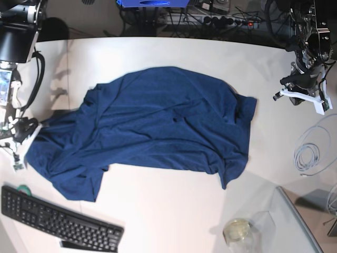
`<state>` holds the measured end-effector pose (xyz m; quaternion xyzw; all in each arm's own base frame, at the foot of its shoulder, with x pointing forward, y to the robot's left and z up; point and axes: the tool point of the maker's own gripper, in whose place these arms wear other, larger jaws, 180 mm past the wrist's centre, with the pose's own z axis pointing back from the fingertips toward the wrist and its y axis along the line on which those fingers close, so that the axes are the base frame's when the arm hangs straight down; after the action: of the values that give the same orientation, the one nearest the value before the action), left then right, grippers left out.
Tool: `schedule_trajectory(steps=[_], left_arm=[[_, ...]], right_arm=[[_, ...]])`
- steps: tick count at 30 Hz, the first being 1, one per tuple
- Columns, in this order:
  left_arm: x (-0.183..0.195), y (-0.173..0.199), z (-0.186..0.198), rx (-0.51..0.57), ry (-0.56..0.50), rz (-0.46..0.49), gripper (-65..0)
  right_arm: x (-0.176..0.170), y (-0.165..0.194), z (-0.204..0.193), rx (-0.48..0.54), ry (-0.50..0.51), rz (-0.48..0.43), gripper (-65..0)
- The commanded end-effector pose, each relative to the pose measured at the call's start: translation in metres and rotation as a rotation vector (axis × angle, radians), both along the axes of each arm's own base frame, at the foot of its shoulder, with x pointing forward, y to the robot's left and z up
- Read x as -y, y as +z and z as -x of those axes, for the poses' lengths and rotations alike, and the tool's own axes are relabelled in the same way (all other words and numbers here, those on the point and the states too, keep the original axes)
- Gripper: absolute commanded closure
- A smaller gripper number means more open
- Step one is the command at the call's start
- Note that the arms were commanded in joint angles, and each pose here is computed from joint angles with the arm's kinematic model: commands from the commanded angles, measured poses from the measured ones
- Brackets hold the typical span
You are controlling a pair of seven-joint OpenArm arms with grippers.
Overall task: Layout the t-shirt on the table in an organized manner, then fold the t-shirt properly
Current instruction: 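Release the hem with both grippers and lift them away, then grasp the shirt corner near the right gripper and lift it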
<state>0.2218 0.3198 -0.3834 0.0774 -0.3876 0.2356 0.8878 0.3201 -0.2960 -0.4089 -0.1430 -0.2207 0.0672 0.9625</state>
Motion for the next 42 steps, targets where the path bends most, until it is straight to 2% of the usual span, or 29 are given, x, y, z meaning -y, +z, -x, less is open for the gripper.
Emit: schedule_trajectory(steps=[1, 3, 5, 7, 9, 12, 16, 23, 29, 30, 31, 34, 35, 42], left_arm=[[-0.005, 0.011, -0.006, 0.033, -0.007, -0.032, -8.1], [-0.004, 0.01, -0.006, 0.035, -0.004, -0.026, -8.1], [-0.001, 0.009, -0.005, 0.035, 0.001, -0.017, -8.1], [-0.001, 0.008, -0.005, 0.033, 0.002, -0.015, -8.1], [-0.002, 0.006, -0.004, 0.028, 0.005, -0.014, -8.1], [-0.006, 0.0, 0.0, 0.011, 0.016, -0.016, -8.1], [-0.015, 0.004, -0.003, 0.038, 0.031, -0.043, -8.1], [-0.021, -0.001, 0.001, 0.024, 0.03, -0.058, -7.9], [-0.019, -0.002, 0.001, 0.021, 0.025, -0.056, -7.9], [-0.019, -0.002, 0.001, 0.021, 0.025, -0.054, -7.9], [-0.019, -0.002, 0.001, 0.021, 0.025, -0.054, -7.9], [-0.018, -0.002, 0.001, 0.021, 0.026, -0.053, -7.9], [-0.018, -0.002, 0.001, 0.021, 0.026, -0.053, -7.9], [-0.019, -0.002, 0.001, 0.021, 0.025, -0.054, -7.9]], right_arm=[[0.006, 0.013, -0.012, 0.045, -0.011, 0.011, -4.2], [0.004, 0.015, -0.011, 0.048, -0.008, 0.014, -16.1], [0.004, 0.015, 0.003, 0.029, -0.007, 0.027, -33.3], [-0.016, 0.02, 0.016, 0.057, 0.013, 0.015, -48.2], [-0.04, 0.024, 0.032, 0.082, 0.047, -0.005, -50.6], [-0.089, 0.009, 0.057, 0.041, 0.148, -0.085, -46.5], [-0.13, -0.014, 0.068, -0.003, 0.264, -0.171, -42.3], [-0.145, -0.046, 0.067, -0.045, 0.274, -0.246, -42.2], [-0.147, -0.053, 0.066, -0.064, 0.271, -0.26, -41.4], [-0.148, -0.053, 0.066, -0.063, 0.271, -0.262, -38.7], [-0.148, -0.052, 0.064, -0.059, 0.272, -0.261, -33.0], [-0.147, -0.051, 0.064, -0.06, 0.271, -0.257, -6.3], [-0.147, -0.051, 0.065, -0.061, 0.271, -0.256, 0.0], [-0.14, -0.039, 0.073, -0.05, 0.264, -0.225, 0.0]])
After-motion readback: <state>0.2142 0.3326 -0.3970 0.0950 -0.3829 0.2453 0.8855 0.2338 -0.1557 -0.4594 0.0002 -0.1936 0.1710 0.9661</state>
